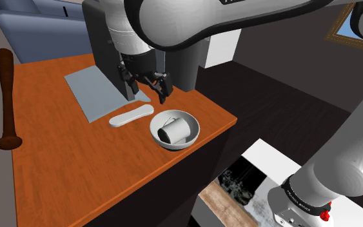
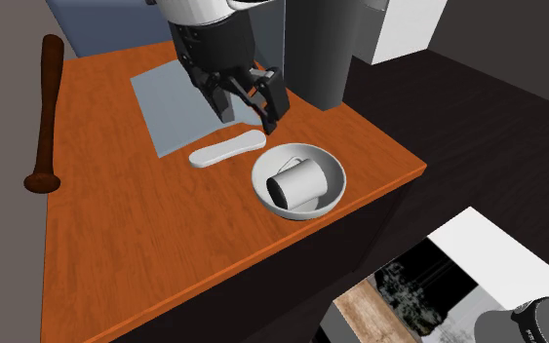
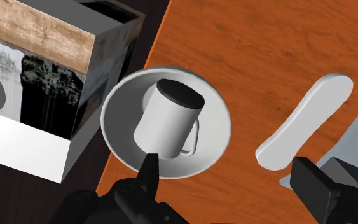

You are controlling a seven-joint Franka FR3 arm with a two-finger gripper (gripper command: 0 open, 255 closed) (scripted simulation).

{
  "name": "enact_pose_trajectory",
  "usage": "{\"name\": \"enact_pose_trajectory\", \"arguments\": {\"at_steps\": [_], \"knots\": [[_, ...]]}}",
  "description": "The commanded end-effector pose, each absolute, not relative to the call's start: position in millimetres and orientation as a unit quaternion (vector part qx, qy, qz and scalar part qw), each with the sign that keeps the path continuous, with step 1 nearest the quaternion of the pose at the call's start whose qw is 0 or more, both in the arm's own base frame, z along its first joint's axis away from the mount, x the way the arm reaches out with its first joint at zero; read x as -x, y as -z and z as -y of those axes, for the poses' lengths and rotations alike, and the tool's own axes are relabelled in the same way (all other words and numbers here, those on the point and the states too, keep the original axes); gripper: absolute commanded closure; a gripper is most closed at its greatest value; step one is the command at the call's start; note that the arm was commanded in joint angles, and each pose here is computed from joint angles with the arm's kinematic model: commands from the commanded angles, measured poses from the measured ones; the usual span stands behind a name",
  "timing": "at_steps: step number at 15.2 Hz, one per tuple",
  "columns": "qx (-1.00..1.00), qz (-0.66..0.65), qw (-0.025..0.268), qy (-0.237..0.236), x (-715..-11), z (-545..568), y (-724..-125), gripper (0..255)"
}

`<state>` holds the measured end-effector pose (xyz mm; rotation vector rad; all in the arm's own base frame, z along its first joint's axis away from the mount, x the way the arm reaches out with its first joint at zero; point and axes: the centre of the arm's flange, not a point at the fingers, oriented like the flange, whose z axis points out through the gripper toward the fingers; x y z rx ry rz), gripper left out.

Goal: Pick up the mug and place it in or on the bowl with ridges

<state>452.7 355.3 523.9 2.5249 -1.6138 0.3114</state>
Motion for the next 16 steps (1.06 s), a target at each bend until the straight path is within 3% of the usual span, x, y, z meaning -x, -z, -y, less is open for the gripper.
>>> {"name": "enact_pose_trajectory", "arguments": {"at_steps": [1, 7, 8, 16], "knots": [[-0.836, 0.535, 0.064, -0.103, -453.4, -354.9, -520.7, 0], [-0.836, 0.535, 0.064, -0.103, -453.4, -354.9, -520.8, 0], [-0.836, 0.535, 0.064, -0.103, -453.4, -354.9, -520.8, 255], [-0.836, 0.535, 0.064, -0.103, -453.4, -354.9, -520.8, 255]]}}
